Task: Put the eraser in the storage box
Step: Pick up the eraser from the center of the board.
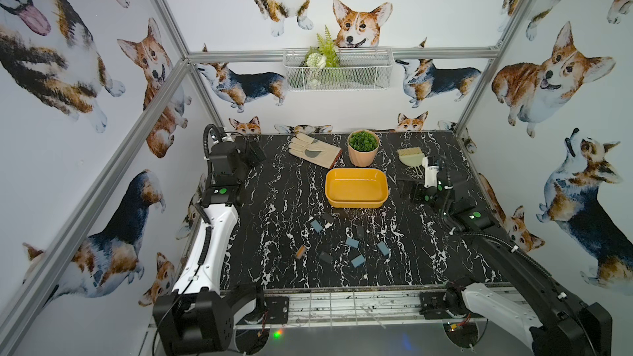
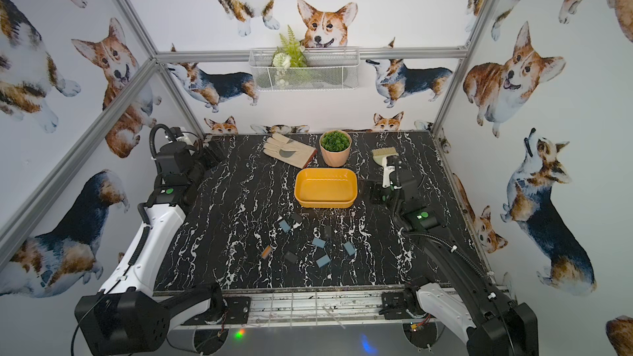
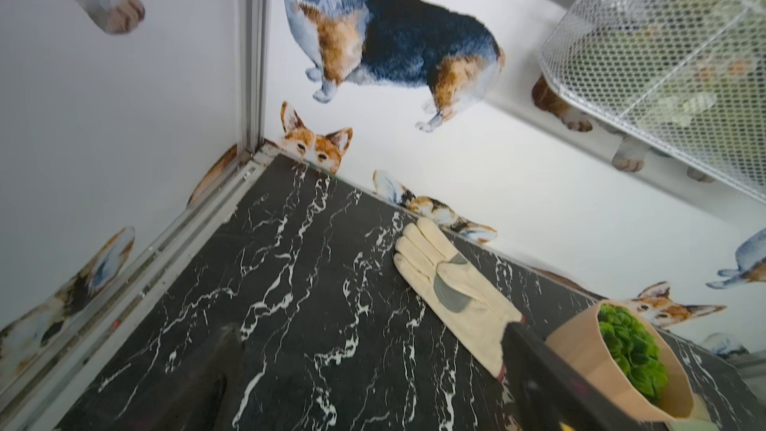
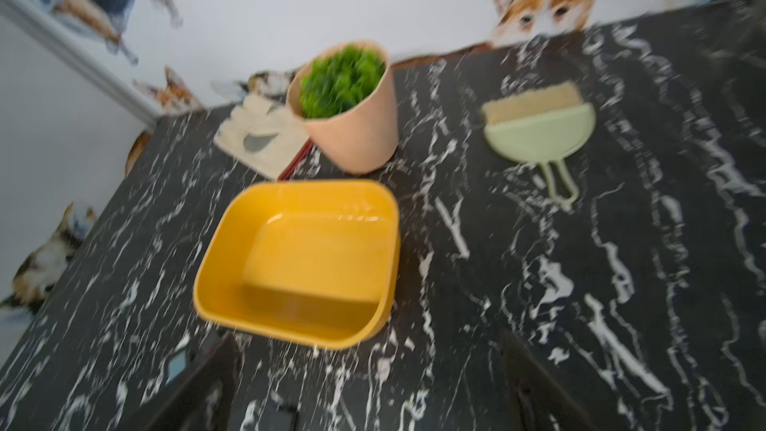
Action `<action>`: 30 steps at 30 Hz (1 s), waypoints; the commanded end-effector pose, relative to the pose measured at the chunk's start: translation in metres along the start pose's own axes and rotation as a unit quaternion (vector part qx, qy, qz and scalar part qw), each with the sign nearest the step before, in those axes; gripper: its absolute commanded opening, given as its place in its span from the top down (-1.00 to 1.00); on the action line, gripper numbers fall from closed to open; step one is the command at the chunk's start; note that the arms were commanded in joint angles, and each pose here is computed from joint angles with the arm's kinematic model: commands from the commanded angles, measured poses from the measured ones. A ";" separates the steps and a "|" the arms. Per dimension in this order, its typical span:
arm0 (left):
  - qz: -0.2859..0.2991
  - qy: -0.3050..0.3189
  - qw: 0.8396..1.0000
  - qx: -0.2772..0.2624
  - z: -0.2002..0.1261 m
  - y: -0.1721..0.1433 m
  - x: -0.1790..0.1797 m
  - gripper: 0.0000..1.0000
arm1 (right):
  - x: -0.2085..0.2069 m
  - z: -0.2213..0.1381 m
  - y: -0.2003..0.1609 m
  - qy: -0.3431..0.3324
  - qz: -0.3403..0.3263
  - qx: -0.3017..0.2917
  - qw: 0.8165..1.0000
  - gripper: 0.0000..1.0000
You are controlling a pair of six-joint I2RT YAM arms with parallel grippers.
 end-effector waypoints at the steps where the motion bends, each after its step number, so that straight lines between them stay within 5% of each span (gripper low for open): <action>1: 0.003 -0.007 0.994 0.109 -0.005 -0.048 -0.010 -1.00 | -0.008 -0.015 -0.074 -0.076 -0.049 0.143 0.986 -0.99; 8: 0.172 0.035 0.973 0.152 -0.010 -0.077 -0.062 -1.00 | -0.022 -0.022 -0.161 -0.166 -0.064 0.262 0.949 -0.99; 30: 0.157 0.006 0.973 0.172 -0.003 -0.097 -0.076 -1.00 | -0.006 0.023 -0.225 -0.145 -0.162 0.365 0.905 -0.73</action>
Point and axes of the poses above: each gripper's point midway between its finger pads, its own z axis out along the fingers, its own x axis along the line the jaws close on, y = z × x, the point moved 1 cm from there along -z, back along the fingers, and after that the axes turned 10 degrees about z, right-handed, at the moved point
